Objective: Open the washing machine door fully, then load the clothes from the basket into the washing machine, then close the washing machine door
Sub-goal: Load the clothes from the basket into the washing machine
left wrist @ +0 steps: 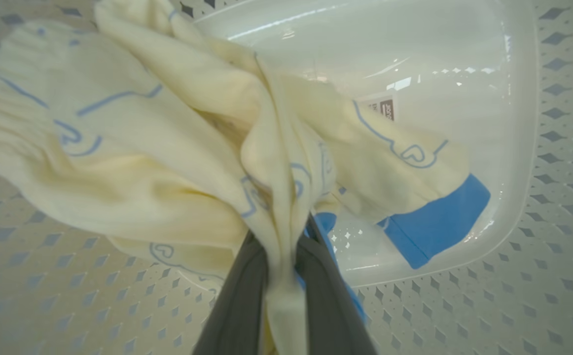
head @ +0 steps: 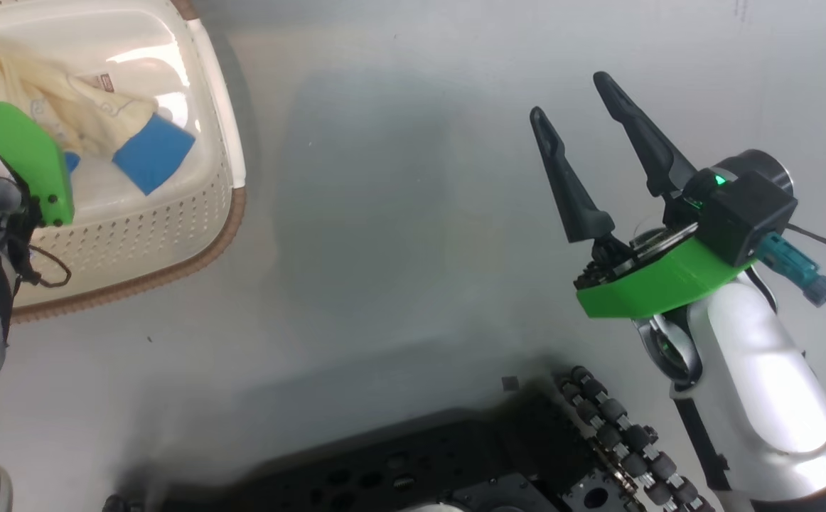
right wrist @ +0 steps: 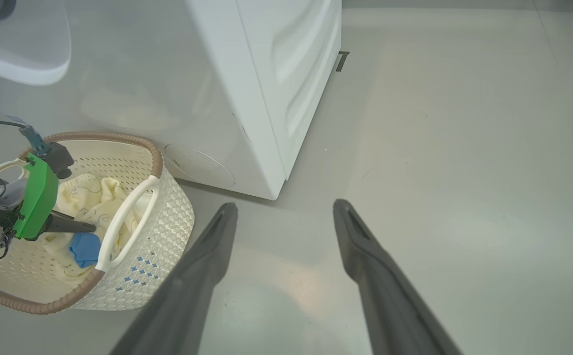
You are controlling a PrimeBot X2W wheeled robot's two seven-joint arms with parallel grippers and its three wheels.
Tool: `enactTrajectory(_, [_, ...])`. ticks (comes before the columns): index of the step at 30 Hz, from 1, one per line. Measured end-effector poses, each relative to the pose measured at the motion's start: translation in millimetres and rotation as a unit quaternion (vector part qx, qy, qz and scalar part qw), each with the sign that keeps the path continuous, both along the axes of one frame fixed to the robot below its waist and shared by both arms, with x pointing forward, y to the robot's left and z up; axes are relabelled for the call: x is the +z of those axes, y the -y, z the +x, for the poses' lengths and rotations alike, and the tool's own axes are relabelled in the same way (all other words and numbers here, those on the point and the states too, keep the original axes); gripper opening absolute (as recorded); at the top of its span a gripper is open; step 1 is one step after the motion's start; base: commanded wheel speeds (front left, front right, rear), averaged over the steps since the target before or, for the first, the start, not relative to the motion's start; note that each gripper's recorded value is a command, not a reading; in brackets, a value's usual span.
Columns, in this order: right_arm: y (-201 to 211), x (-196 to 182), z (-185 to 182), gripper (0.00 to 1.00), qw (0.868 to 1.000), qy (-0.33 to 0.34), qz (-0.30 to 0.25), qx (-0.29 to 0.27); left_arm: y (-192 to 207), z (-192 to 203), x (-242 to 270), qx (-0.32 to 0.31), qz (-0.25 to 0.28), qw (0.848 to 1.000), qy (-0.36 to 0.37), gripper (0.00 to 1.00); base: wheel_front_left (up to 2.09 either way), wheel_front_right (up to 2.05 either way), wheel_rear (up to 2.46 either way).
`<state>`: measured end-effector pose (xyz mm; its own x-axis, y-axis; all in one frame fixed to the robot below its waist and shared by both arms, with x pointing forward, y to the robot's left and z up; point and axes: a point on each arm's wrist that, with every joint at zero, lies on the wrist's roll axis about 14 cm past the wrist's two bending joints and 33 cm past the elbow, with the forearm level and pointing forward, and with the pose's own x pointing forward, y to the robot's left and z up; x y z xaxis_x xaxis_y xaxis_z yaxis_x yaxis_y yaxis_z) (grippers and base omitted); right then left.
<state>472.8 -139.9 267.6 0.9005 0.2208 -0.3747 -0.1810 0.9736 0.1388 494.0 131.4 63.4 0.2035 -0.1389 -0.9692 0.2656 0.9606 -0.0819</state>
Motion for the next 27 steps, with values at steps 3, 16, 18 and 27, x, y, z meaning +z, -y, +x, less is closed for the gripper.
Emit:
enactTrajectory(3, [-1.4, 13.8, 9.8, 1.00, 1.000, 0.022, 0.000, 0.004, -2.1, 6.9, 8.9, -0.003, -0.001, 1.000, 0.020, 0.00, 0.00, 0.00, 0.00])
enactTrajectory(16, [-1.6, 84.7, 20.4, 1.00, 0.996, 0.094, -0.006, 0.006, -0.6, 12.7, 84.0, -0.010, -0.023, 0.994, 0.106, 0.00, 0.00, 0.00, 0.00])
enactTrajectory(18, [-2.9, 94.7, 18.2, 1.00, 0.995, 0.102, -0.005, 0.007, -0.3, 18.1, 99.8, -0.014, -0.025, 0.991, 0.131, 0.00, 0.00, 0.00, 0.00])
enactTrajectory(27, [-10.9, 139.0, 10.0, 1.00, 0.990, 0.141, 0.003, 0.012, -14.9, 12.1, 154.9, -0.021, -0.018, 0.979, 0.203, 0.00, 0.00, 0.00, 0.00])
